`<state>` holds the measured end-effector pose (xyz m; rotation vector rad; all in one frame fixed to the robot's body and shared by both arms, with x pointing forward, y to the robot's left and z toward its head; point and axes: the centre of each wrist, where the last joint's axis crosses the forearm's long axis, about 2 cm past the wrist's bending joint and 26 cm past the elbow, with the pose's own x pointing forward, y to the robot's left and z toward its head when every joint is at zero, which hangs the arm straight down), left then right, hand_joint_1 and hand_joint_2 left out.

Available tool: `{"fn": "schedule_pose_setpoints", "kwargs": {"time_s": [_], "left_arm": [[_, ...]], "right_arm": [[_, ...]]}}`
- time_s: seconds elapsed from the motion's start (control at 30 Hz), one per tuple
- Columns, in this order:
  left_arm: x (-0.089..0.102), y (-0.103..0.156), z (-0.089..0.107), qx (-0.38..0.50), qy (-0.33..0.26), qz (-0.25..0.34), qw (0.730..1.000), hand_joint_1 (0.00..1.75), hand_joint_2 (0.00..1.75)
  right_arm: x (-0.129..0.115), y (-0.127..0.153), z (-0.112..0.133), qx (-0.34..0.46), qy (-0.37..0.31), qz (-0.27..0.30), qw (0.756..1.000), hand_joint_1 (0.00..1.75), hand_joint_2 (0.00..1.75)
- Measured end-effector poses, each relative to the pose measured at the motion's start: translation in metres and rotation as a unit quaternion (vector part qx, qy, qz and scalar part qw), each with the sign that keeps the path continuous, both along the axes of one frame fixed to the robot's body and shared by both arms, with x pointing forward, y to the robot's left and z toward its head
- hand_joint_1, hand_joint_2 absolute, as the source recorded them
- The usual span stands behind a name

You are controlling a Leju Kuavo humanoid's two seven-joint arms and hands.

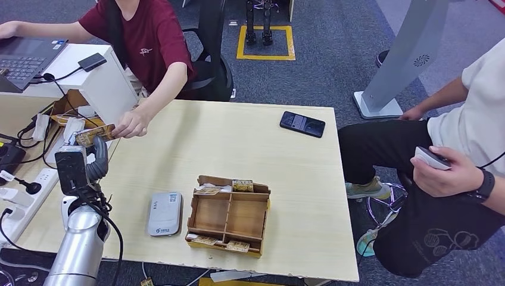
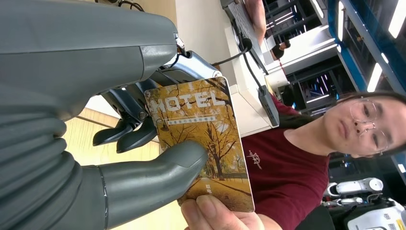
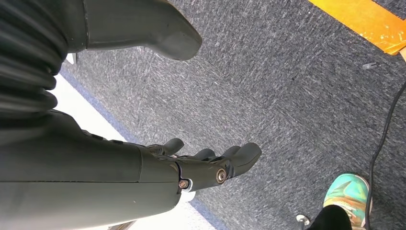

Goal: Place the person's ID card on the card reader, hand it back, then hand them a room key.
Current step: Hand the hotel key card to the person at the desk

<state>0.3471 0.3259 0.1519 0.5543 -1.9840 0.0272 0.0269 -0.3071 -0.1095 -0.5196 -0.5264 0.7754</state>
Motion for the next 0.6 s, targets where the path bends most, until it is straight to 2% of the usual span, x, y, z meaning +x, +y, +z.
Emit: {"fn": "schedule_pose_setpoints", "kwargs": {"time_s": [0.43,0.57,0.6], "left_arm": [[0.0,-0.0001,-0.0001,0.0,0.0,0.0,1.0,1.75,1.75],[0.0001,-0.0001,-0.0003,0.0,0.0,-0.002,1.0,0.0,1.75],[0.0001,-0.0002,-0.0004,-0.001,-0.001,-0.006,1.0,0.0,1.75]], "right_arm": [[0.0001,0.0,0.0,0.0,0.0,0.0,1.0,0.0,1.75],[0.0001,0.0,0.0,0.0,0.0,0.0,1.0,0.0,1.75],[0.0001,0.0,0.0,0.0,0.0,0.0,1.0,0.0,1.75]]}}
